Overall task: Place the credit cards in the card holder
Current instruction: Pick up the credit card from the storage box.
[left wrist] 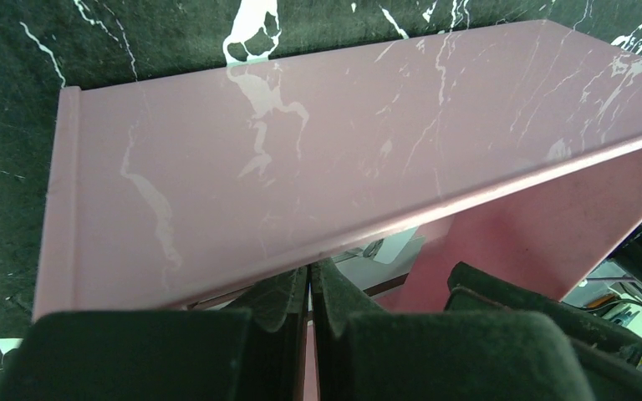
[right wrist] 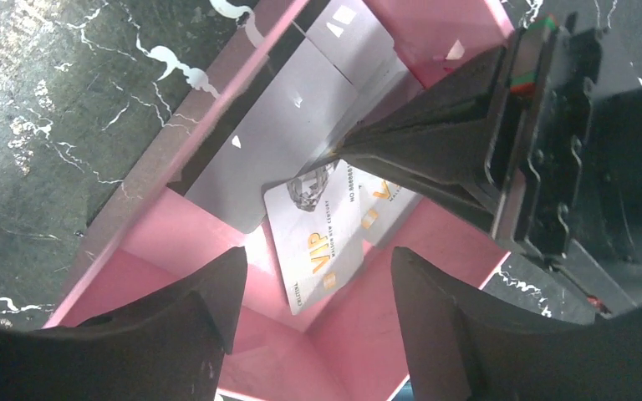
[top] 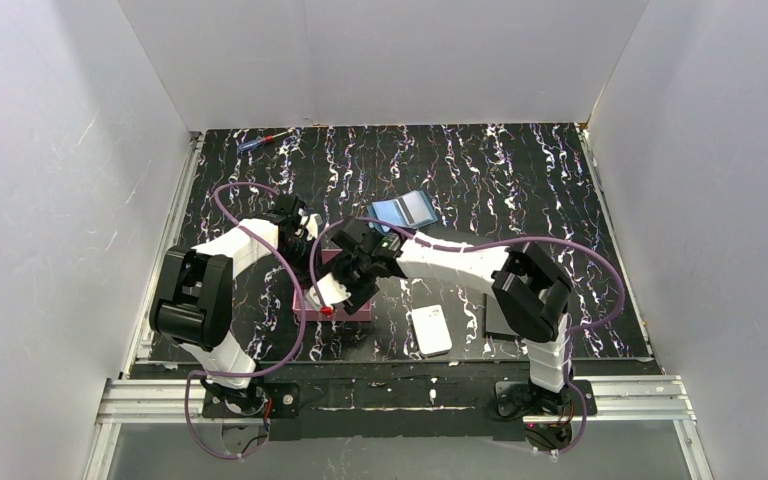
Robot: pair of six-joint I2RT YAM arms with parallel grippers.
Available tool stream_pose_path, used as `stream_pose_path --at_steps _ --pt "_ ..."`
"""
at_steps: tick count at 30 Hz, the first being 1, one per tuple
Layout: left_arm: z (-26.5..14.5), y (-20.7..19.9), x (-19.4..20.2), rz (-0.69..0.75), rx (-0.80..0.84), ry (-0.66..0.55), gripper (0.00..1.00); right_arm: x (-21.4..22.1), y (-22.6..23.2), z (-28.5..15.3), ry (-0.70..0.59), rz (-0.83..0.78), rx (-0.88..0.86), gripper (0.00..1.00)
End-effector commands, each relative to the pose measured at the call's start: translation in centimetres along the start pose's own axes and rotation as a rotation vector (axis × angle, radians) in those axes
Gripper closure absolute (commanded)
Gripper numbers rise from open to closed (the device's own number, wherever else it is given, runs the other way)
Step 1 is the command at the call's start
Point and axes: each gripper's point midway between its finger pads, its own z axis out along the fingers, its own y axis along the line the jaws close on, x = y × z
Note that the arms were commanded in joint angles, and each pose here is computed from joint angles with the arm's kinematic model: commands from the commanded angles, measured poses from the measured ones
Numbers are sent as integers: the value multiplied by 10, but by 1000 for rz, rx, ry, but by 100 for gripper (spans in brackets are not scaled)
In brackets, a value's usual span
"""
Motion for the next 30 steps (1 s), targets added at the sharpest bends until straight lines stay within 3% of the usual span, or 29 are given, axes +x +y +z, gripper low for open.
stream_pose_path --at_steps 1,15,24,30 --pt "7 7 14 -21 -21 57 100 12 32 7 110 -59 -149 26" --pt "7 8 13 -19 -21 55 100 33 43 31 255 -83 -156 22" --pt "-4 4 5 2 -22 12 100 31 53 45 216 -19 -177 28" --pt "-27 -19 -5 2 46 -35 91 32 51 47 172 47 -85 27"
